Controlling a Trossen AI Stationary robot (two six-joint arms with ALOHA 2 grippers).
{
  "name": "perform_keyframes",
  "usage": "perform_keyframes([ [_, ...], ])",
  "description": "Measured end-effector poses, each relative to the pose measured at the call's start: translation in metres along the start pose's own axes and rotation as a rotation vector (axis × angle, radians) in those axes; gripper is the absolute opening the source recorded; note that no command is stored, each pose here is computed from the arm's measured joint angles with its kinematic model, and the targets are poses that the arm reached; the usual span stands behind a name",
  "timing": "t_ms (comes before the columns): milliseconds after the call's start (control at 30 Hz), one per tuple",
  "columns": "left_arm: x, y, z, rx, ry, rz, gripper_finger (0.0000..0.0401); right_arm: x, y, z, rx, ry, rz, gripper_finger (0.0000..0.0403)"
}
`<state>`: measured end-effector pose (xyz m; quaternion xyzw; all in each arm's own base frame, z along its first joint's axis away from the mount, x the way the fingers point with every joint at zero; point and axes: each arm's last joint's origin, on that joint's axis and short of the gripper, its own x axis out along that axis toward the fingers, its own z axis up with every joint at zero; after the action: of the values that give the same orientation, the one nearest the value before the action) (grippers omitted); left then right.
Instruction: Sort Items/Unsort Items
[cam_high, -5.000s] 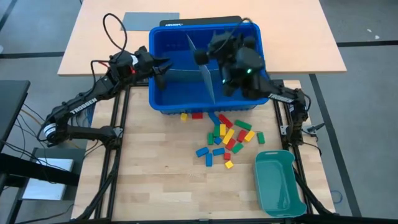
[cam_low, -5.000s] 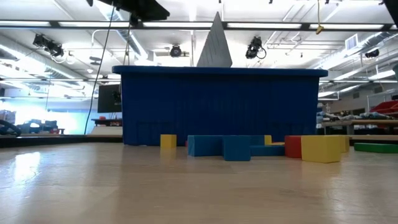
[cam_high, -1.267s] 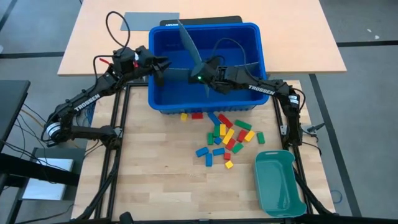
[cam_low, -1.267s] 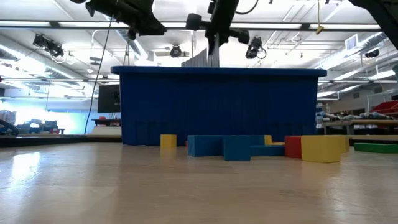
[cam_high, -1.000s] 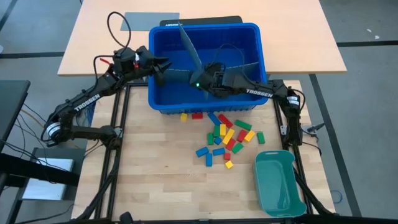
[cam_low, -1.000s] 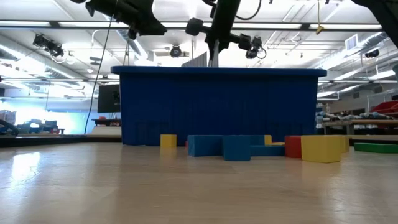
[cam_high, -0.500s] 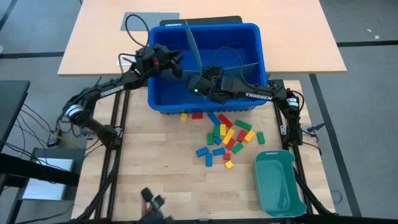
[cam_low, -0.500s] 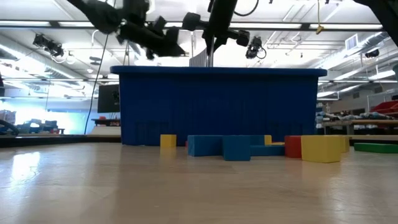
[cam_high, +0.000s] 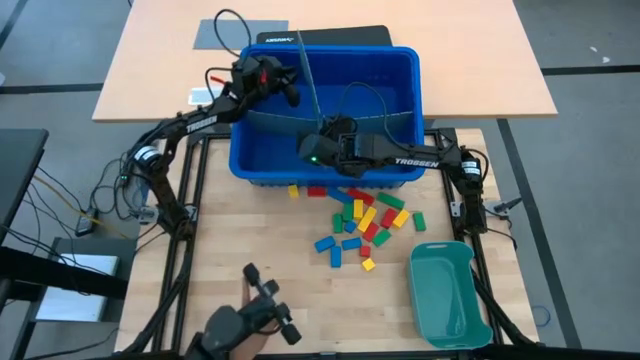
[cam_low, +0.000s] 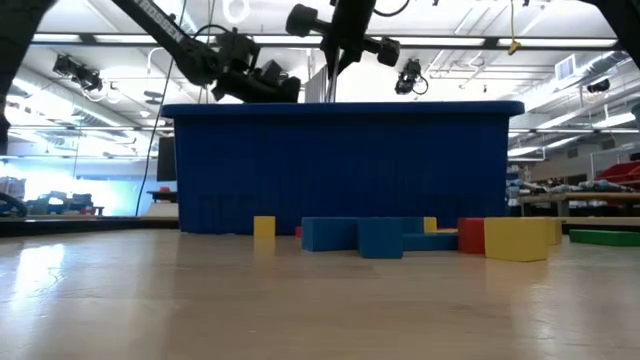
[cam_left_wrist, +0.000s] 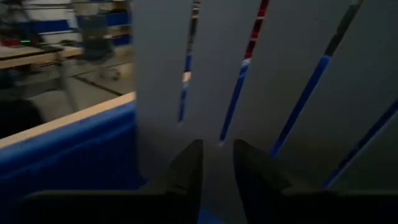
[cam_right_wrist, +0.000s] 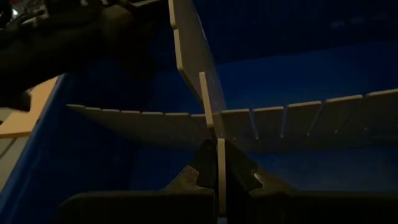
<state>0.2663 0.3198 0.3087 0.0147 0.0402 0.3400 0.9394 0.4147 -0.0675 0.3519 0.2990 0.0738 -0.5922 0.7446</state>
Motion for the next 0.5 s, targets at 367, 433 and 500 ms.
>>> perform_keyframes([
  [367,0.033,0.004,0.001,-0.001,0.027,-0.109,0.0005,-0.011,0.003,-0.007,-0.008,-0.009,0.019,0.0000],
  [433,0.035,0.004,0.002,0.010,0.026,-0.113,0.0006,-0.013,0.004,-0.008,-0.013,-0.009,0.023,0.0000],
  [500,0.035,0.004,0.002,0.031,0.023,-0.117,0.0006,-0.014,0.004,-0.009,-0.014,-0.009,0.026,0.0000],
])
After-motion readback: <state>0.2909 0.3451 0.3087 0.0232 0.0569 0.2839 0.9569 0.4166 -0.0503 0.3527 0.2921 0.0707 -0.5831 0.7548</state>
